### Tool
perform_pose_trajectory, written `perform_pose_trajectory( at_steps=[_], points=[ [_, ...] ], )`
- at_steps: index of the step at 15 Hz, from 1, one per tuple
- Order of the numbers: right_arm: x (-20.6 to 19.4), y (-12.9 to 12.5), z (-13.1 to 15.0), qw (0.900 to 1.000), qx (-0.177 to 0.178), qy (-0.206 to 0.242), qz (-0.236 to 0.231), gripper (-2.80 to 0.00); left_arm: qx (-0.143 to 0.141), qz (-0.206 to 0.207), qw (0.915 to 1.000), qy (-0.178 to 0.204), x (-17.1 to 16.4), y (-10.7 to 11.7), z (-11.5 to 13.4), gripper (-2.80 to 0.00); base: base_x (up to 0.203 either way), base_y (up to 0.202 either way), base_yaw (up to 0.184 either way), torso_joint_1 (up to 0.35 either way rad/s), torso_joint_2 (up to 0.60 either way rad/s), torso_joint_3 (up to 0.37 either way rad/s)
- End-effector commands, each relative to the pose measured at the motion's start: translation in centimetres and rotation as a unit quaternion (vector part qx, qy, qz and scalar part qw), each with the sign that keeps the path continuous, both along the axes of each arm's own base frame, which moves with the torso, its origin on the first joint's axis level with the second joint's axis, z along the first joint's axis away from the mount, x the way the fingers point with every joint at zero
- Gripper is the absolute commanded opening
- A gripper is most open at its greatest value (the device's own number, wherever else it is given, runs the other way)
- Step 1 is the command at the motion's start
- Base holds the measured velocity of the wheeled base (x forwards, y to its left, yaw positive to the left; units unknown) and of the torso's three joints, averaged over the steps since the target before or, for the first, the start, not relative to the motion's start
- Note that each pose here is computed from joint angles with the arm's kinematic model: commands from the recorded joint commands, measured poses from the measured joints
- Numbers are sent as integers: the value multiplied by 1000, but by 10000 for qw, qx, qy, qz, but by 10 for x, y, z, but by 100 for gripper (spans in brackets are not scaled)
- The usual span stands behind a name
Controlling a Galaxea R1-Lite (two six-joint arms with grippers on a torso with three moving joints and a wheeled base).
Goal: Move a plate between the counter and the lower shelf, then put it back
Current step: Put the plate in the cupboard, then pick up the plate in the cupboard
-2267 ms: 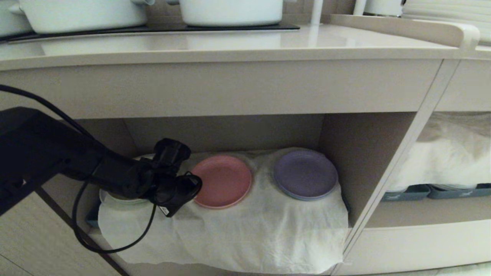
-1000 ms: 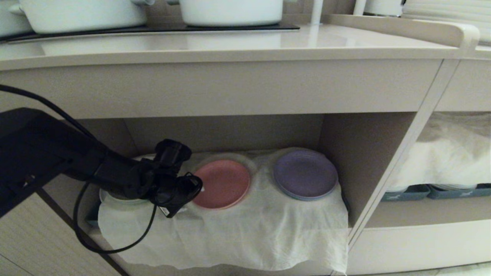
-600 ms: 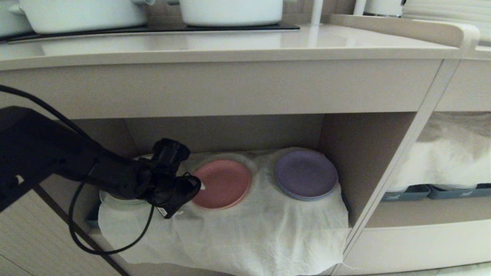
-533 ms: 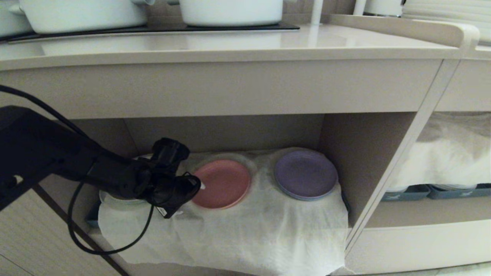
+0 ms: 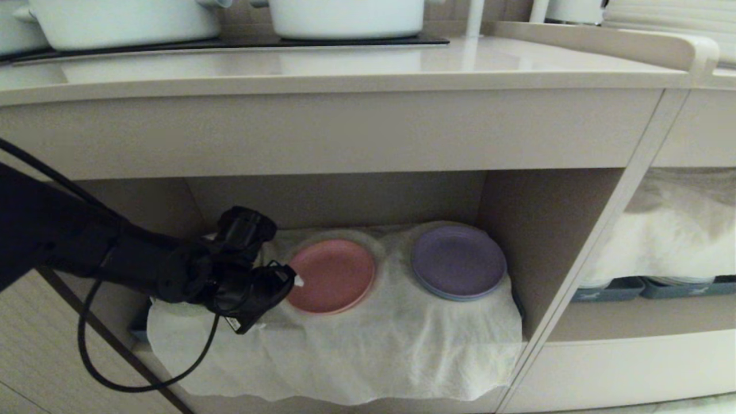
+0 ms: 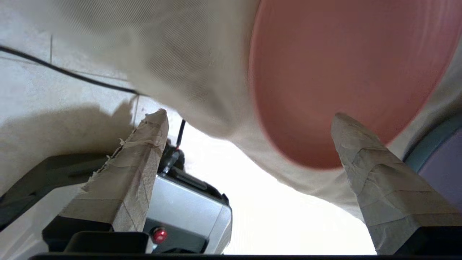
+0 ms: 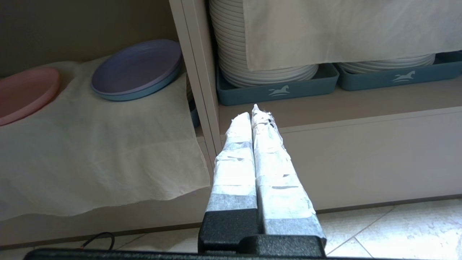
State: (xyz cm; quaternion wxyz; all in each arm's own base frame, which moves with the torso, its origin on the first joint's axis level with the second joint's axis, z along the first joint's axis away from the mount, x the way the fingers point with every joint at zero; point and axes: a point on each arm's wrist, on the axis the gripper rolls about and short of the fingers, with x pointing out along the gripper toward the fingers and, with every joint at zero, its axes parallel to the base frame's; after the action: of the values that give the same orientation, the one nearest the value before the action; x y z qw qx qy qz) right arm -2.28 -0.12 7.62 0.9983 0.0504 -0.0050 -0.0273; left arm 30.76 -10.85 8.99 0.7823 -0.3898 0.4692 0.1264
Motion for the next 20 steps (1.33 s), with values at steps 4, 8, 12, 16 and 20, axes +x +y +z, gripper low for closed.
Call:
perform_pose_trajectory(
  at_steps=[4,8,12,16,20],
  points=[
    [0,0,0,10000,3,-2,-1,-280,-46,-3,10000,-72,-20,6,12,0,0,0,0,0,0,0],
    [0,0,0,10000,3,-2,-1,-280,-40,-108,9999,-56,-39,6,15,0,0,0,0,0,0,0],
    [0,0,0,10000,3,-2,-1,-280,-66,-150,9998,-149,-56,10,24,-280,0,0,0,0,0,0],
    [0,0,0,10000,3,-2,-1,-280,-50,-201,9996,-209,-71,16,29,-280,0,0,0,0,0,0],
    [0,0,0,10000,3,-2,-1,-280,-16,-291,9995,-111,-93,21,33,-280,0,0,0,0,0,0]
  ],
)
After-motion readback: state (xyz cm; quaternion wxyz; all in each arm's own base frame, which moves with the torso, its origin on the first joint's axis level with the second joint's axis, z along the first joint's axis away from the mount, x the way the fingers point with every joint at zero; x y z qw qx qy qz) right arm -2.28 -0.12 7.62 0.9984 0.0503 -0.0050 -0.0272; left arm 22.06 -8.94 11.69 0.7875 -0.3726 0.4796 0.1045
